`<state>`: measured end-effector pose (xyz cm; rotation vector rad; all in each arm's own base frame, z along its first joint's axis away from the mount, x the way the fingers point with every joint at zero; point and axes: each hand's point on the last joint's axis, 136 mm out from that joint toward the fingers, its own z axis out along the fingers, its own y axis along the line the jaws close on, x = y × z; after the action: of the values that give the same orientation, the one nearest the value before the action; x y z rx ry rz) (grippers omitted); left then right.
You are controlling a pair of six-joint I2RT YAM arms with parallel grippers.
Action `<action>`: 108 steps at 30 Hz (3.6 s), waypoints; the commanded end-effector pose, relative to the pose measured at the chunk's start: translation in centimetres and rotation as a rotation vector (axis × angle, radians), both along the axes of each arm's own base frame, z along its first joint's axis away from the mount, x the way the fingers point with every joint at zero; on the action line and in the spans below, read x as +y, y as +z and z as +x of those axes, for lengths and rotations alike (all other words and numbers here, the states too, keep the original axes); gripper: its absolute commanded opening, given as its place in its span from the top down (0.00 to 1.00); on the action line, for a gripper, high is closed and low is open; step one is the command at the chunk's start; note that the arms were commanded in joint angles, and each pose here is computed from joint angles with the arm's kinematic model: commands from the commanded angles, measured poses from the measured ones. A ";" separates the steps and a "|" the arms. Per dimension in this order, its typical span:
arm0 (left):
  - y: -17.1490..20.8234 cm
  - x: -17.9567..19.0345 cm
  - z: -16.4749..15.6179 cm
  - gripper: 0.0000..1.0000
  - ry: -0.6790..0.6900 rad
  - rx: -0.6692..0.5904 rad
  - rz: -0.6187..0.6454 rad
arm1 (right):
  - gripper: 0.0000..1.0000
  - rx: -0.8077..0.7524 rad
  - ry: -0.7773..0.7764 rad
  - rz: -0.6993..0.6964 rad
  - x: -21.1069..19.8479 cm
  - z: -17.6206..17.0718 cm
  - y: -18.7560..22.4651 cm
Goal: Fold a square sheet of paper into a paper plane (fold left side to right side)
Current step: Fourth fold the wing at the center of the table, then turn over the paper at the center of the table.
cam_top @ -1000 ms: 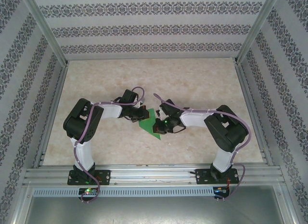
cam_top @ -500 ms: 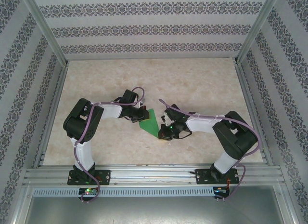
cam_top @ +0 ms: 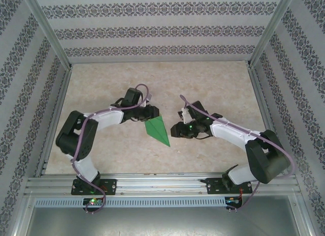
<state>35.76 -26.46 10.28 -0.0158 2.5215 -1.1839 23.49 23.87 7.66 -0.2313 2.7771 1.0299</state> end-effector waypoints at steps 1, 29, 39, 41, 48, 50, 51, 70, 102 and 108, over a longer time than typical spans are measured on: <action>2.7 2.2 0.6 0.65 0.066 -0.125 0.018 | 0.50 -0.127 0.113 0.048 1.3 1.7 0.7; 7.1 9.5 -2.0 0.57 0.275 -0.311 -0.020 | 1.00 -0.178 0.229 0.196 5.5 5.4 0.1; 16.4 8.6 -4.0 0.46 0.178 -0.560 -0.300 | 1.00 -0.401 0.199 0.477 4.0 6.3 11.1; 18.3 7.9 -4.7 0.46 0.120 -0.596 -0.355 | 1.00 -0.437 0.207 0.554 3.7 6.2 13.6; 21.4 5.6 -5.7 0.46 -0.029 -0.603 -0.487 | 1.00 -0.524 0.274 0.701 3.7 4.4 19.8; 21.4 5.0 -5.6 0.47 -0.053 -0.600 -0.499 | 1.00 -0.537 0.281 0.713 3.7 4.0 20.6; 21.4 4.6 -5.6 0.47 -0.067 -0.599 -0.505 | 1.00 -0.538 0.285 0.717 3.8 3.8 20.9; 20.5 1.7 -5.0 0.64 -0.141 -0.564 -0.504 | 1.00 -0.497 0.341 0.742 6.0 2.6 21.1; 21.1 1.9 -4.7 0.92 -0.105 -0.585 -0.517 | 0.18 -0.429 0.281 0.692 6.3 1.6 18.2; 20.8 1.6 -4.7 0.92 -0.112 -0.574 -0.517 | 0.36 -0.444 0.290 0.703 6.9 2.5 19.3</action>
<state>31.21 -24.34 29.45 0.2444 1.7596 -1.5704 25.62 30.39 24.31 -0.6025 1.9904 1.6903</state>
